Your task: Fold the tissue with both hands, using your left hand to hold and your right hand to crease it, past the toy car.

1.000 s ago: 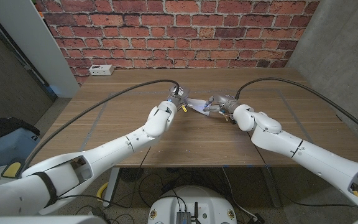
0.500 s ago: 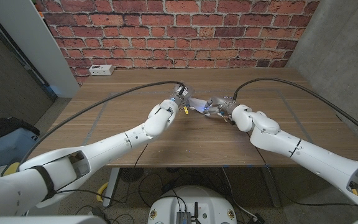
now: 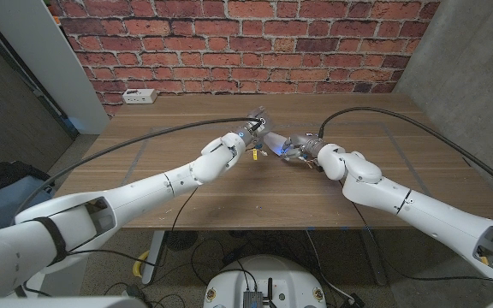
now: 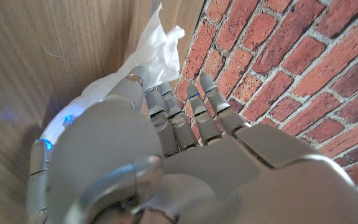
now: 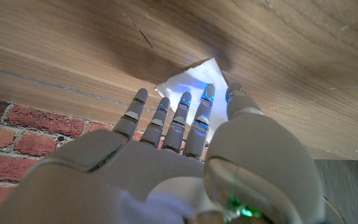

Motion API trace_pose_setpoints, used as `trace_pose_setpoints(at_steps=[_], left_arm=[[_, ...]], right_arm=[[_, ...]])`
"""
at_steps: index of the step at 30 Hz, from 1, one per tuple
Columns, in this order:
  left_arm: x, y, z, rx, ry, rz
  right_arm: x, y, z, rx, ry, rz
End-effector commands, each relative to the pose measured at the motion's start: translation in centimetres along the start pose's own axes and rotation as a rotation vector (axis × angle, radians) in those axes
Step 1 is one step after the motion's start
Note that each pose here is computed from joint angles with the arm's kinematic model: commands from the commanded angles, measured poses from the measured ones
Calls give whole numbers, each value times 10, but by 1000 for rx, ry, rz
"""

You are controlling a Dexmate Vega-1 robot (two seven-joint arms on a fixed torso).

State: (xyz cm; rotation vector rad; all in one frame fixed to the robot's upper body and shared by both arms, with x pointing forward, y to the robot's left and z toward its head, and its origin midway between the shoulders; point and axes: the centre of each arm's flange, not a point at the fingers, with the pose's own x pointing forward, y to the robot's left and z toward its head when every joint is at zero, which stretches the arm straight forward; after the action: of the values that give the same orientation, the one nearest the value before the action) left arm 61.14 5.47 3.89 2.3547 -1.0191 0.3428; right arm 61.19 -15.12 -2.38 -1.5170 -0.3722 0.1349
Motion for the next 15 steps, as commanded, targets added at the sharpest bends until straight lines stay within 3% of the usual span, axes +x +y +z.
trace_pose_setpoints(at_steps=[1, 10, 15], left_arm=[[0, 7, -1, 178, -156, 146], [3, 9, 4, 246, -265, 292], [4, 8, 9, 296, -326, 413]], right_arm=[[5, 0, 1, -39, 7, 19], [6, -2, 0, -47, 12, 19], [7, -2, -1, -48, 11, 19]])
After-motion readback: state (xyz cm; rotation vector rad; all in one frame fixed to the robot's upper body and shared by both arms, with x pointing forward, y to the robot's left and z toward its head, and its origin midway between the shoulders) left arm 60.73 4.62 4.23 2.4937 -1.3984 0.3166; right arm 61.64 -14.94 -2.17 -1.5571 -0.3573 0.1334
